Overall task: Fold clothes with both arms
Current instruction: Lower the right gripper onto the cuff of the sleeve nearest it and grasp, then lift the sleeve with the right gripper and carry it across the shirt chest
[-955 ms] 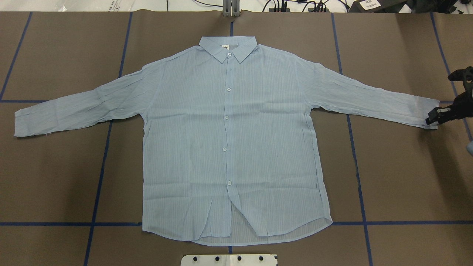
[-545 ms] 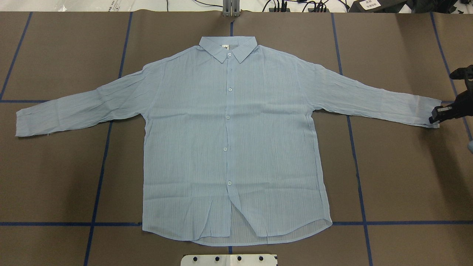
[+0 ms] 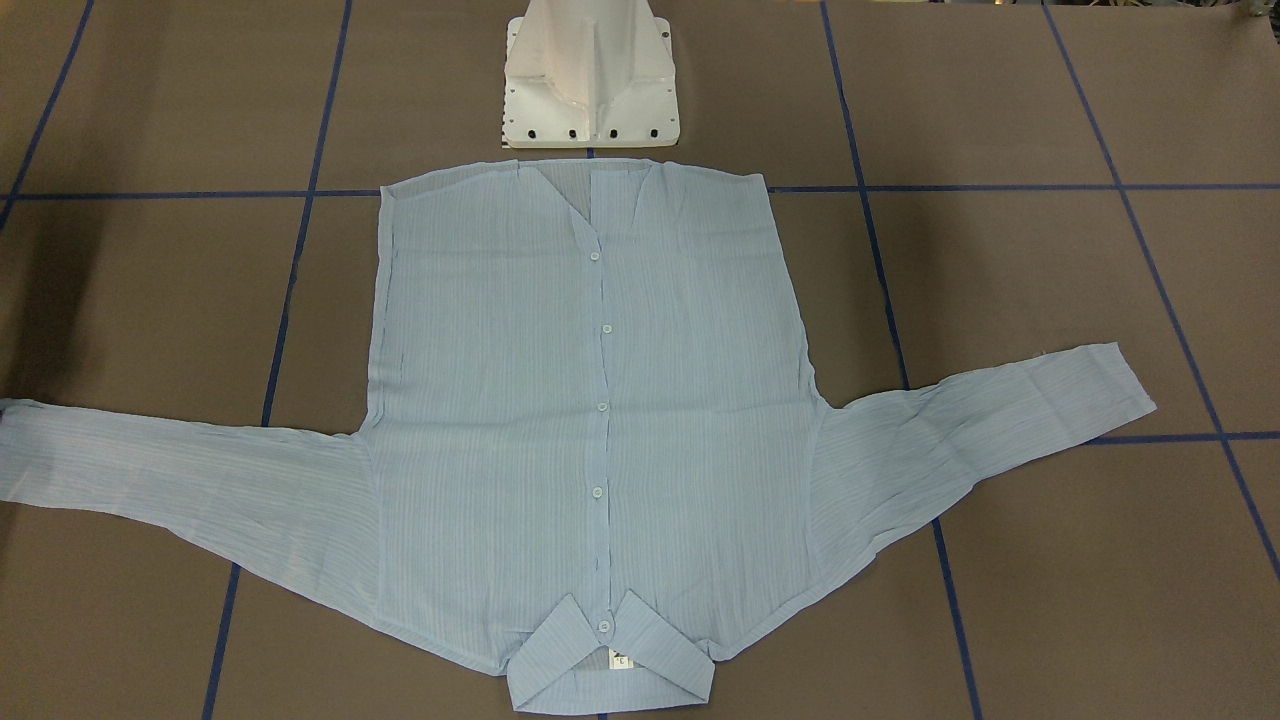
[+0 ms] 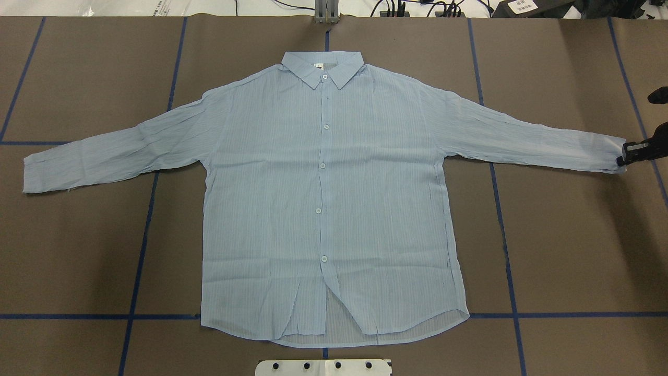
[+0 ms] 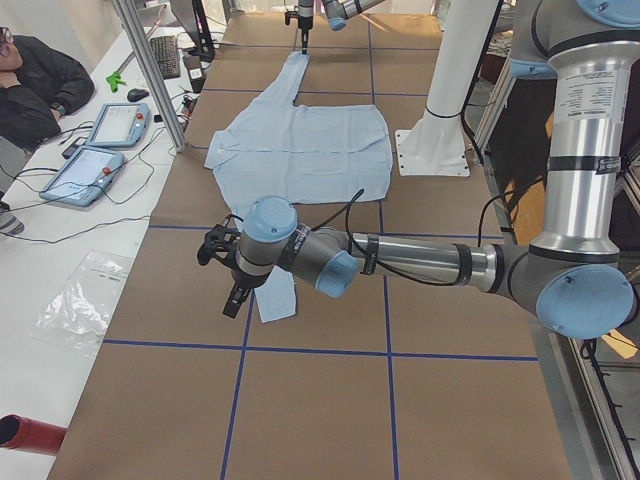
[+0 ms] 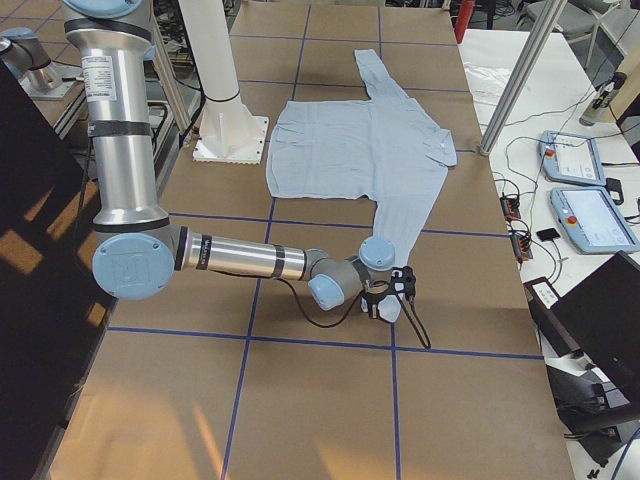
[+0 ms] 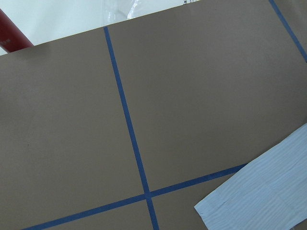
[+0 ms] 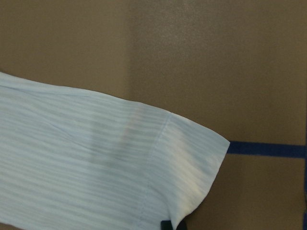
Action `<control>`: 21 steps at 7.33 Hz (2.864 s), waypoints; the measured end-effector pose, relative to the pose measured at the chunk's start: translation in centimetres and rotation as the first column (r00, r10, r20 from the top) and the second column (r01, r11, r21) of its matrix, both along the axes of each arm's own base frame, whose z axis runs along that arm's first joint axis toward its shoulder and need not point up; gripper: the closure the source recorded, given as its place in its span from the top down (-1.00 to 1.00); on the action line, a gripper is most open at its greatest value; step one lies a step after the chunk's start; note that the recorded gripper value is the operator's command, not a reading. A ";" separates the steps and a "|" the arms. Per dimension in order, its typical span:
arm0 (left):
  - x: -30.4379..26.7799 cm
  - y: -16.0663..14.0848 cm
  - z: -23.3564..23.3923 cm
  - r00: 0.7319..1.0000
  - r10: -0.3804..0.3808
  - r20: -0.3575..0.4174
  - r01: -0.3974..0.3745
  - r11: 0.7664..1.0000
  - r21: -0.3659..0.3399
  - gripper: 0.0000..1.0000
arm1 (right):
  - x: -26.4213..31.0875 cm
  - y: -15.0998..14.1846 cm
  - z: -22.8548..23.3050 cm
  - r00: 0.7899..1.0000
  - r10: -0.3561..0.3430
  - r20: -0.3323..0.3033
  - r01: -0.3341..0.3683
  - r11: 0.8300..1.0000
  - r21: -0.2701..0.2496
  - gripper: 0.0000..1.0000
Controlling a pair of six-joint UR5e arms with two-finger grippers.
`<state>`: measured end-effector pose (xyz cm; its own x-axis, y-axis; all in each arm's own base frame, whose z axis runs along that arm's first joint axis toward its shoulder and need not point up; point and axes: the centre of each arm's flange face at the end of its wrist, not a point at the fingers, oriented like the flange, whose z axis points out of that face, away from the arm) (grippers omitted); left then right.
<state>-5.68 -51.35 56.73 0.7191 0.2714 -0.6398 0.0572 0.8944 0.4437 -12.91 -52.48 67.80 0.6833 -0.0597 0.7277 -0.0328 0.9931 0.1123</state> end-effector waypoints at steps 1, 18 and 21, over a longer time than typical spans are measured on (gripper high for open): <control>0.0 0.0 0.0 1.000 0.000 0.000 0.000 1.000 -0.001 1.00 | 0.2 -0.2 -1.5 1.000 0.004 0.011 -0.005 1.000 0.028 -1.00; 0.0 1.6 2.5 1.000 0.002 0.001 -0.002 0.999 -0.046 1.00 | -46.4 -6.1 -54.4 0.957 -0.078 0.281 0.017 0.977 0.211 0.99; 0.0 1.3 2.2 1.000 0.000 0.002 0.000 0.999 -0.042 1.00 | -50.6 -4.2 -57.5 0.965 -0.037 0.259 -0.034 0.964 0.265 1.00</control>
<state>-5.70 -50.04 58.93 0.7201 0.2443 -0.6495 0.0566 0.9122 0.4059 -63.50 -56.69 10.30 0.4729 -0.2753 0.8370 -0.0940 0.9287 0.3586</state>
